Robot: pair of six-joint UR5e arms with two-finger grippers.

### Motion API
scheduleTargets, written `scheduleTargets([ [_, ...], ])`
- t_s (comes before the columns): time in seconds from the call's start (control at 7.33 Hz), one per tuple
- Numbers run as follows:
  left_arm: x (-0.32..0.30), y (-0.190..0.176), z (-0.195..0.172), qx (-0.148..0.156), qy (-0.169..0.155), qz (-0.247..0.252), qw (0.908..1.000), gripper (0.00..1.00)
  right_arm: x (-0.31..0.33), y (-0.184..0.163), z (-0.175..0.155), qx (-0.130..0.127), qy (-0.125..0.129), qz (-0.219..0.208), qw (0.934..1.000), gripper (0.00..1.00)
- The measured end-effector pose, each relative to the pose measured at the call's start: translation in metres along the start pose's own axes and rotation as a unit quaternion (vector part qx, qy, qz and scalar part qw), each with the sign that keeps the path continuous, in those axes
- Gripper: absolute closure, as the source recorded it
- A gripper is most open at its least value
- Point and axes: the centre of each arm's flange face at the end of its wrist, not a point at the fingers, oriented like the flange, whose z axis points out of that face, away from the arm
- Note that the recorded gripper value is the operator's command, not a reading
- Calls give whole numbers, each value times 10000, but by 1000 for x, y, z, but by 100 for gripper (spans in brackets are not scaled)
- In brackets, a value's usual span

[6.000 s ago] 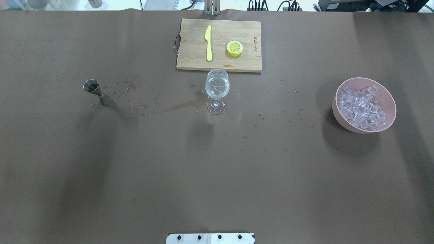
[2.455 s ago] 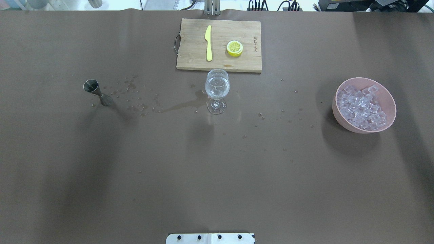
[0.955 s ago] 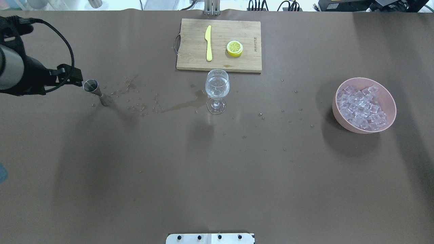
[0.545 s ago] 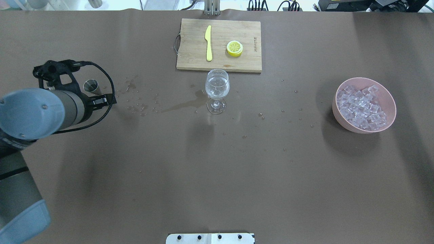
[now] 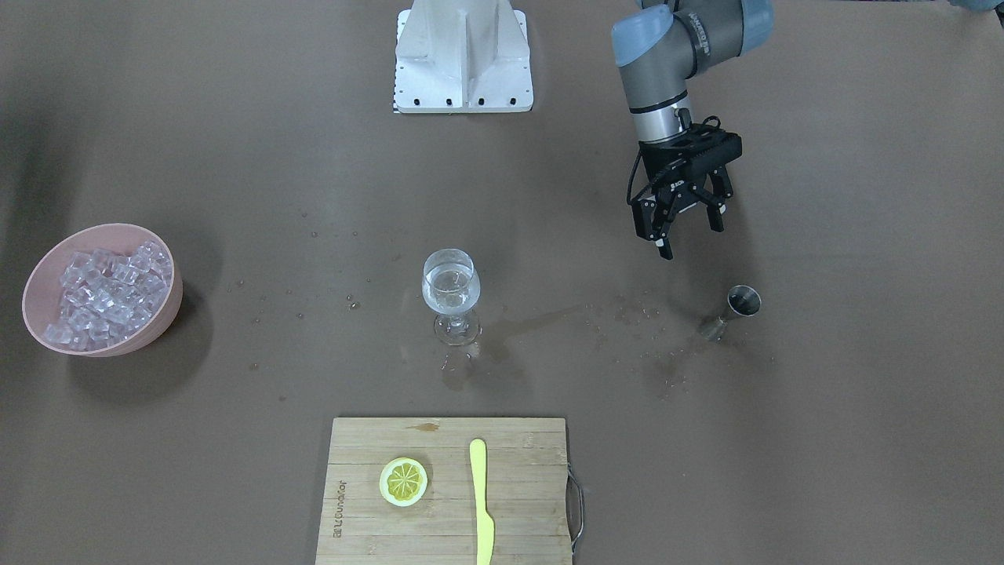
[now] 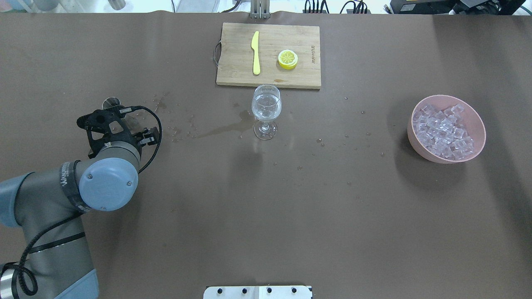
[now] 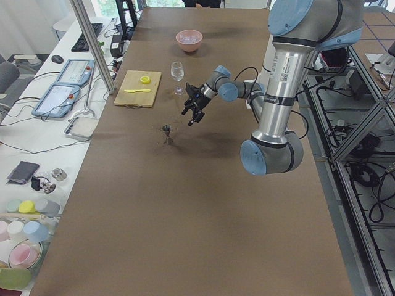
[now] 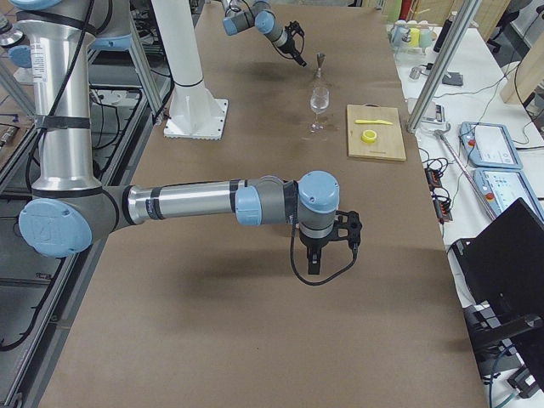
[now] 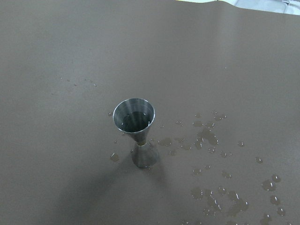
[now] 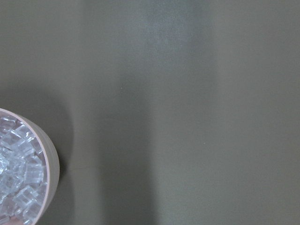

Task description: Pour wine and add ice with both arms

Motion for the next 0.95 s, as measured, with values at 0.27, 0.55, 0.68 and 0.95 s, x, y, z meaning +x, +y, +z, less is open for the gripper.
scheduleTargets([
  [0.27,2,21,25,489,-116,-288,9983,2,-5,0,-4,37,-17,-31,10000,0],
  [0.55,8,36,44,810,-180,-399,9958,2,-6,2,-6,52,-24,-45,10000,0],
  [0.68,12,39,51,951,-193,-414,9944,2,-6,2,-6,54,-26,-46,10000,0],
  [0.95,15,40,60,1188,-206,-364,9920,2,-6,3,-6,53,-32,-43,10000,0],
])
